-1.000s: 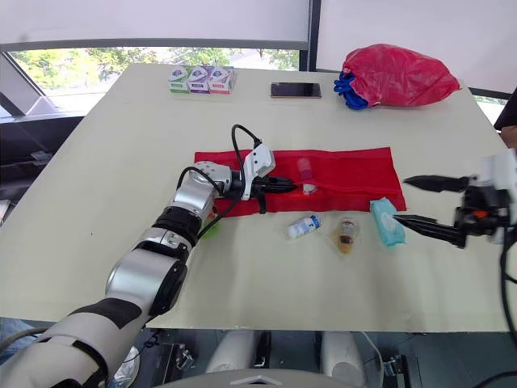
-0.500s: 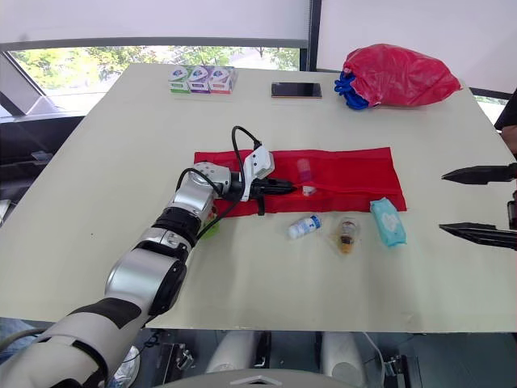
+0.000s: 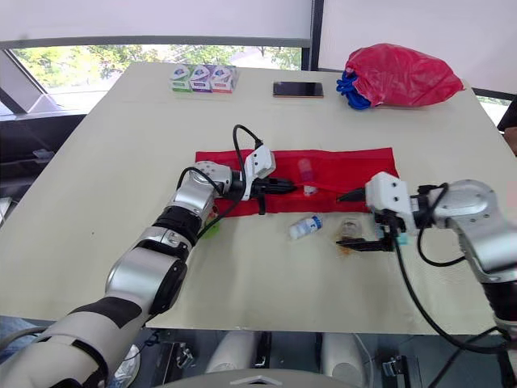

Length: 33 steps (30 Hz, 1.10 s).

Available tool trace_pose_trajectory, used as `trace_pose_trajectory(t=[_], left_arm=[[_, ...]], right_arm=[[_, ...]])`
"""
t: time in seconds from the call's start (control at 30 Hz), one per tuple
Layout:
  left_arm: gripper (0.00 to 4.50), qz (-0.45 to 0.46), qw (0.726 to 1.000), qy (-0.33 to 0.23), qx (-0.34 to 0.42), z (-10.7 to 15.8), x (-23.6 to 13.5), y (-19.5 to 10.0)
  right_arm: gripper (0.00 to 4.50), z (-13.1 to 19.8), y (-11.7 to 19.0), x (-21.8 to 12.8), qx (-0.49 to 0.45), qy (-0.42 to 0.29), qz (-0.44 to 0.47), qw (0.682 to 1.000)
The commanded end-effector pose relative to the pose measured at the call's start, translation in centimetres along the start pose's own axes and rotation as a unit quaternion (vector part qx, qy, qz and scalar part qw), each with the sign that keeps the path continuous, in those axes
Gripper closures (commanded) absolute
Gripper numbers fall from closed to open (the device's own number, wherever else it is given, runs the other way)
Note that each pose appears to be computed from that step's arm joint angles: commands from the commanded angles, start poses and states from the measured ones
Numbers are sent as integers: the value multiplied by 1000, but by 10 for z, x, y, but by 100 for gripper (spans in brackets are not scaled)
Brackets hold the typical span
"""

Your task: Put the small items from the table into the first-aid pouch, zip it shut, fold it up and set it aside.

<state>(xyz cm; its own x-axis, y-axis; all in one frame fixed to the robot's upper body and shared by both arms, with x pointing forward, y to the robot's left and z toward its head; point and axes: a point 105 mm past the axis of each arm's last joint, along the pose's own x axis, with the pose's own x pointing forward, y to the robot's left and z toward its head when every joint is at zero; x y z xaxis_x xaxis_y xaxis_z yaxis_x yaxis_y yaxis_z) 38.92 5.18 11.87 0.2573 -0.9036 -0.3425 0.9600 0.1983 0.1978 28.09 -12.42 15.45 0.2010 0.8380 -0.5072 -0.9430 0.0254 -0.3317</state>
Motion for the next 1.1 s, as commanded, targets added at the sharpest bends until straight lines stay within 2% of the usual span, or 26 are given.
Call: trace_pose_trajectory(t=[0.03, 0.2, 0.33, 0.53, 0.6, 0.7, 0.83, 0.87, 0.97, 1.1], left_arm=[[450, 5, 1000, -11, 23, 13, -3, 5], [450, 5, 1000, -9, 24, 12, -4, 5], [450, 1, 1000, -9, 26, 14, -3, 5], [450, -2, 999, -1, 34, 17, -4, 8], [450, -1, 999, -1, 34, 17, -4, 9], [450, -2, 999, -2, 34, 17, -4, 9], [450, -3, 999, -3, 32, 16, -3, 8], [450, -3, 999, -3, 31, 15, -3, 8], [450, -4, 1000, -6, 30, 15, -2, 7], [450, -2, 999, -14, 29, 17, -1, 6]], right_arm=[[6, -1, -8, 15, -30, 32, -5, 999], [6, 0, -14, 38, -50, 55, 6, 997], [6, -10, -23, 49, -80, 104, 18, 991], [6, -21, -21, 59, -93, 130, 45, 986], [59, -25, -20, 59, -94, 135, 51, 985], [169, -26, -18, 56, -87, 134, 53, 986], [372, -20, -16, 51, -59, 111, 47, 991], [410, -19, -15, 49, -55, 110, 45, 991], [410, -18, -14, 43, -31, 105, 31, 993], [410, -10, -23, 30, 20, 94, -53, 994]])
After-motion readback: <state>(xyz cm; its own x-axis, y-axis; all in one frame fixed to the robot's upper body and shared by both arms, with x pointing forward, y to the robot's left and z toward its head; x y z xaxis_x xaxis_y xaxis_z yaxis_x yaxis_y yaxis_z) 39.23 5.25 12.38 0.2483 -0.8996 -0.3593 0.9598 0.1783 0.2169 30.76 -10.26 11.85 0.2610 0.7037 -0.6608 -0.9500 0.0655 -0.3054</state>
